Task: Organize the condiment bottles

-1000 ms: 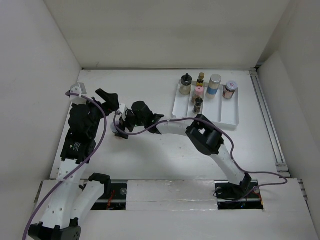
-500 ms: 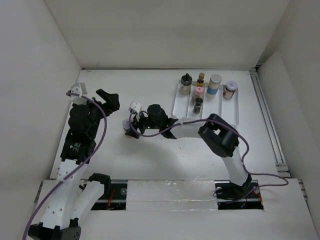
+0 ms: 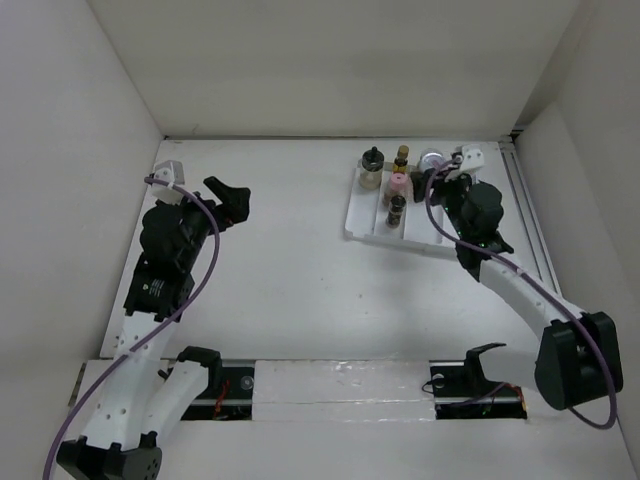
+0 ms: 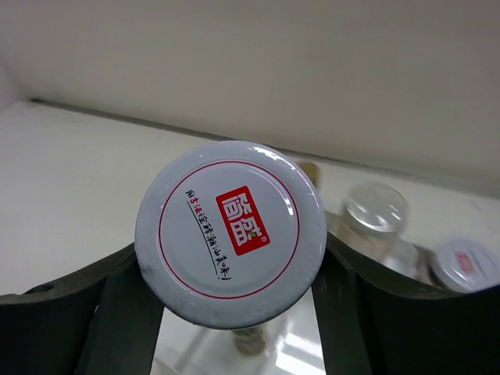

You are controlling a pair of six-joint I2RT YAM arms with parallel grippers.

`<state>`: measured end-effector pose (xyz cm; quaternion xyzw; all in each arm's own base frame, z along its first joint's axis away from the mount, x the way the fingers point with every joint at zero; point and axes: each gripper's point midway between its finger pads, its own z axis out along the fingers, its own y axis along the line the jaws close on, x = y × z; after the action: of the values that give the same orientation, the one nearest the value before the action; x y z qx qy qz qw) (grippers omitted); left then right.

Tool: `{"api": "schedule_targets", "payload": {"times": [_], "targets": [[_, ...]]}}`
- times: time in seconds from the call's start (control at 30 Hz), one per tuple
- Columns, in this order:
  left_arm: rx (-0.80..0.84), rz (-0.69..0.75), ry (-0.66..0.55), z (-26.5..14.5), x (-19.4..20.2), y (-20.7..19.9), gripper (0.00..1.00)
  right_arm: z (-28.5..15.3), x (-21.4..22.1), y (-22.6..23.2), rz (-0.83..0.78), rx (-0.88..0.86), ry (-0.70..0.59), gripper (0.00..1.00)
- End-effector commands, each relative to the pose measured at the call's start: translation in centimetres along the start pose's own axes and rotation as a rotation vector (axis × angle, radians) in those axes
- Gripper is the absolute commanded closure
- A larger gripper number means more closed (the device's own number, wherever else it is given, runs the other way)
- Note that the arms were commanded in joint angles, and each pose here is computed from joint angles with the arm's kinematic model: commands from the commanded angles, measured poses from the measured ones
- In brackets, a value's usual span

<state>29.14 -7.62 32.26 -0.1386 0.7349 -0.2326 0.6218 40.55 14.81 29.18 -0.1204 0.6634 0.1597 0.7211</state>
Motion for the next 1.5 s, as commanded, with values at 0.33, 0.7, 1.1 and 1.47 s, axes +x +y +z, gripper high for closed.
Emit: {"api": "schedule_targets", "payload": {"times": [0.33, 0.7, 1.1, 1.47], "targets": [[0.107, 0.023, 0.055, 1.4, 1.3, -1.7, 0.00, -5.5, 8.8, -17.1, 0.120, 0.578, 0.192, 0.57], [0.106, 0.032, 0.075, 1.8, 1.9, -1.5, 0.00, -3.8, 13.9, -18.6, 0.182, 0.546, 0.366, 0.49], [0.109, 0.032, 0.087, 2.0, 2.2, -1.5, 0.00, -4.8, 15.3, -19.0, 0.224, 0.552, 0.415, 0.22], [0.127, 0.032, 0.075, 1.6, 1.6, -2.0, 0.00, -4.4, 4.8, -14.3, 0.115, 0.450, 0.194, 0.01]]}}
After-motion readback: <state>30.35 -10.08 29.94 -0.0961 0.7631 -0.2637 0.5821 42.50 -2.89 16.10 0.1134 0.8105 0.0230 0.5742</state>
